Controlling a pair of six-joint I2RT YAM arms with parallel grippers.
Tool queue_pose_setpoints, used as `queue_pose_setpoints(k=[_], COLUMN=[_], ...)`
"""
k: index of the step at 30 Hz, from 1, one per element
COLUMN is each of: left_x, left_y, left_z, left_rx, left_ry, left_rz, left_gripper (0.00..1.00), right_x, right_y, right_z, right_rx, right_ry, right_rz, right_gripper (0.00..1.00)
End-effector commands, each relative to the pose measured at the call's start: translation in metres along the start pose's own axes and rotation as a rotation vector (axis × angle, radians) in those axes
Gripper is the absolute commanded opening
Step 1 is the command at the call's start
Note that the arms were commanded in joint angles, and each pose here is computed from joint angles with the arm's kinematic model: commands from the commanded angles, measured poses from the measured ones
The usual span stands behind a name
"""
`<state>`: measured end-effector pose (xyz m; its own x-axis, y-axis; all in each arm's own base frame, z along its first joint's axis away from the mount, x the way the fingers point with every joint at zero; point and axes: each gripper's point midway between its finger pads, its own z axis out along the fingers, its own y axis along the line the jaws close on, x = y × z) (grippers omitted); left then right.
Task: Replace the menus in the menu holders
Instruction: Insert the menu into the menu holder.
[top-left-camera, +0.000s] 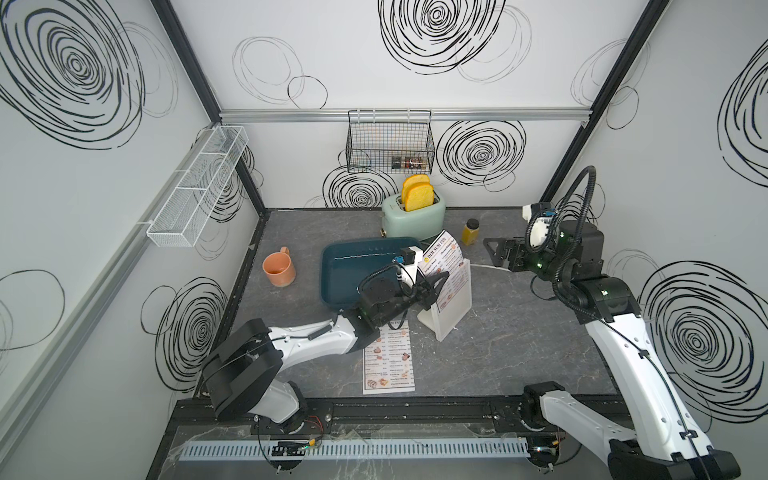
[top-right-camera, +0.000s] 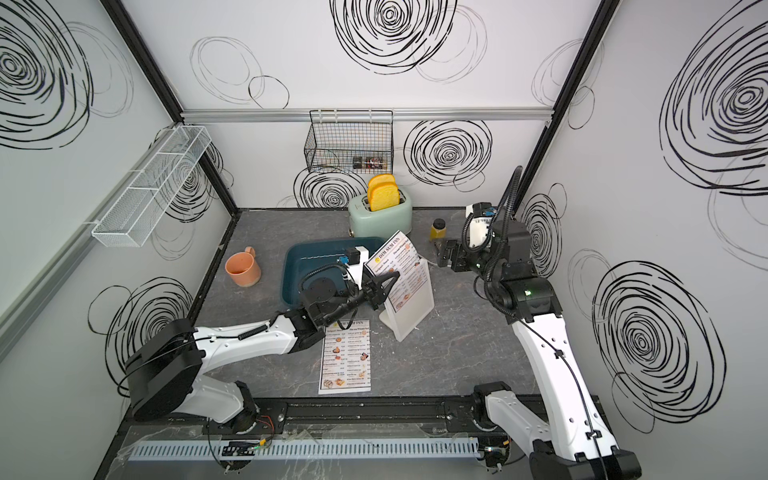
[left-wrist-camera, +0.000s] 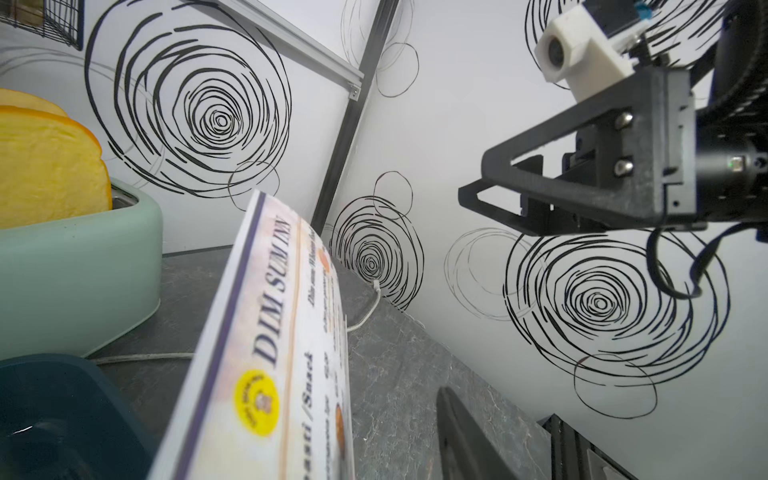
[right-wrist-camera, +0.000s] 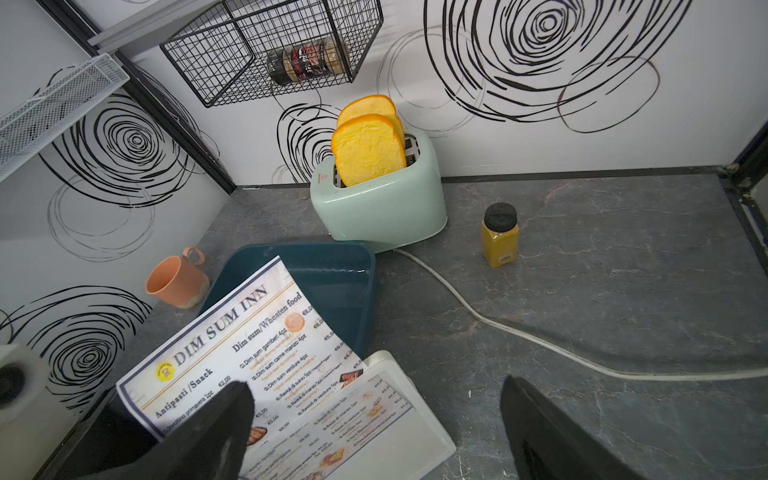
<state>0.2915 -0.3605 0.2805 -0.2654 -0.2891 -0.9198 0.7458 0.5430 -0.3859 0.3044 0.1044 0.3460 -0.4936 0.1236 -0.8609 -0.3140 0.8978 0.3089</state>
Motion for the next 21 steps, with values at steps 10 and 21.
queue_pose_setpoints(k=[10,21], left_x=[-0.024,0.003], left_y=[-0.009,-0.009], left_z=[0.011,0.028], left_rx=[0.051,0.062], left_ry=[-0.035,0.084], left_rz=[0.027,0.049], left_gripper=[0.06,0.11], right_x=[-0.012,0.005], right_y=[0.052,0.092], right_z=[0.013,0.064], right_rx=[-0.17,-0.215], right_ry=[0.021,0.085], right_rz=[0.029,0.091], right_gripper=[0.86,0.64])
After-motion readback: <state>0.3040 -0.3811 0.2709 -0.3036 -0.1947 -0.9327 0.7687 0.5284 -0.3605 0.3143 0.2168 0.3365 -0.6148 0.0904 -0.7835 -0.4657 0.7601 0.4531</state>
